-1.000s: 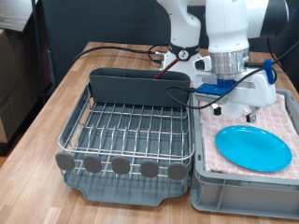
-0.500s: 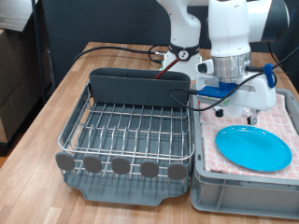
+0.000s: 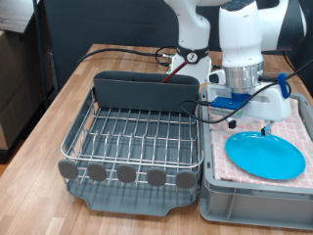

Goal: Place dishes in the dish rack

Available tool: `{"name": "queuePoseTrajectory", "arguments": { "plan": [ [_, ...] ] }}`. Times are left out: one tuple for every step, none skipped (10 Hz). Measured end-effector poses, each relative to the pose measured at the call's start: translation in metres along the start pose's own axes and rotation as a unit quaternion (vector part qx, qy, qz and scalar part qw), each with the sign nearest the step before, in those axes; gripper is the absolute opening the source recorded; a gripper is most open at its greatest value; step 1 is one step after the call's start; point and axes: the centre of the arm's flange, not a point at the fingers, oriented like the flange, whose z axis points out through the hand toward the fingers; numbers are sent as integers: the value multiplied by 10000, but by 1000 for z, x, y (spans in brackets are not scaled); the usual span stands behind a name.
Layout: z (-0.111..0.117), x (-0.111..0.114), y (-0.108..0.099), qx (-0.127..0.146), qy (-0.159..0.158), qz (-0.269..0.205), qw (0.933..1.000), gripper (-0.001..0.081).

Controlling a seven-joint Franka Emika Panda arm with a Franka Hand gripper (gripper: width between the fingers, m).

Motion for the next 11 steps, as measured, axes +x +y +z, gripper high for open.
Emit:
{"name": "queuePoseTrajectory", "arguments": {
  "plan": [
    [2,0,-1,29,-16,-58,10000,803],
    [4,1,-2,43,-31,-113,9999,803],
    [6,1,-3,44,-45,-129,9999,803],
    [8,2,-5,43,-56,-134,9999,803],
    [11,3,-6,33,-60,-131,9999,803],
    [13,4,-7,28,-64,-145,9999,803],
    [15,4,-9,37,-64,-139,9999,803],
    [17,4,-10,57,-59,-123,9999,725],
    [17,4,-10,83,-43,-123,9999,725],
    [17,4,-10,89,-39,-123,9999,557],
    [17,4,-10,91,-39,-123,9999,557]
  ]
}}
